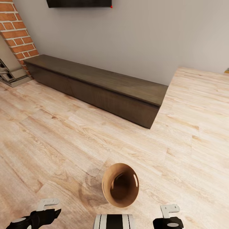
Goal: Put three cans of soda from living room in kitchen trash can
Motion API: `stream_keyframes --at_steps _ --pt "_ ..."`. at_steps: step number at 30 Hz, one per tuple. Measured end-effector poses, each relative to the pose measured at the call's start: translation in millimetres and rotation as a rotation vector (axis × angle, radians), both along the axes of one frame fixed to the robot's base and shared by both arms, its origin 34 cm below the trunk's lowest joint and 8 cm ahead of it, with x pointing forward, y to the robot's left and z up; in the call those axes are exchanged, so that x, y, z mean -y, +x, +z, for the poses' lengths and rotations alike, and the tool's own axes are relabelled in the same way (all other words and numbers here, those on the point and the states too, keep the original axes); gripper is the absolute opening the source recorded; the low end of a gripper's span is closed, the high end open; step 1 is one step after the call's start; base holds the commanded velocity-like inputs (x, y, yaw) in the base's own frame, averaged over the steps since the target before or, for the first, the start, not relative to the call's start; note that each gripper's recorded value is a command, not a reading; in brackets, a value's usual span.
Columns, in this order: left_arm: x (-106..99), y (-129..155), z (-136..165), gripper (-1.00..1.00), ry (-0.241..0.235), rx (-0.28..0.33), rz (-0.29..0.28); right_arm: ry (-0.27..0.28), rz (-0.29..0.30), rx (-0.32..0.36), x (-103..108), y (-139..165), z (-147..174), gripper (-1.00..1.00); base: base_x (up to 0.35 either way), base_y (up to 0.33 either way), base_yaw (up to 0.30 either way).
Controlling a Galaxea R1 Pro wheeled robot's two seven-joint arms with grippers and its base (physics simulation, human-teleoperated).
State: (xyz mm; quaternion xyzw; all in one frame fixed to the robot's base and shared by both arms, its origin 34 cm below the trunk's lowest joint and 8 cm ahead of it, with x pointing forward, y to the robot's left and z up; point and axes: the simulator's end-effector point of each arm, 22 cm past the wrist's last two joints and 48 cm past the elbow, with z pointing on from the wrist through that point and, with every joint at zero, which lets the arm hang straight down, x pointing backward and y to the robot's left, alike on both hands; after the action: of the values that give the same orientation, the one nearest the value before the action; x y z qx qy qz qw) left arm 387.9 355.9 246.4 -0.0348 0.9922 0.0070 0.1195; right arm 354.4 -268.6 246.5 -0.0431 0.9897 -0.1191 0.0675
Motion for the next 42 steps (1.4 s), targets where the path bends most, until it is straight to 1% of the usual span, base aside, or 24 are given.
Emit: stream_keyframes --at_steps 17,21,33,42 --pt "0.0 -0.3 -0.2 1.00 0.000 -0.001 0.000 -0.002 -0.003 -0.001 1.2 -0.3 0.0 1.00 0.000 0.000 -0.013" --pt "0.0 -0.2 -0.1 1.00 0.000 0.000 0.000 0.000 -0.003 0.005 1.0 0.9 0.1 1.00 0.000 0.000 0.145" --pt "0.0 -0.3 -0.2 1.00 0.000 -0.001 0.000 0.001 -0.003 0.009 1.2 1.8 0.2 1.00 0.000 0.000 0.236" --pt "0.0 -0.3 -0.2 1.00 0.000 -0.001 0.000 -0.002 -0.003 0.005 2.7 0.9 0.1 1.00 0.000 0.000 0.037"
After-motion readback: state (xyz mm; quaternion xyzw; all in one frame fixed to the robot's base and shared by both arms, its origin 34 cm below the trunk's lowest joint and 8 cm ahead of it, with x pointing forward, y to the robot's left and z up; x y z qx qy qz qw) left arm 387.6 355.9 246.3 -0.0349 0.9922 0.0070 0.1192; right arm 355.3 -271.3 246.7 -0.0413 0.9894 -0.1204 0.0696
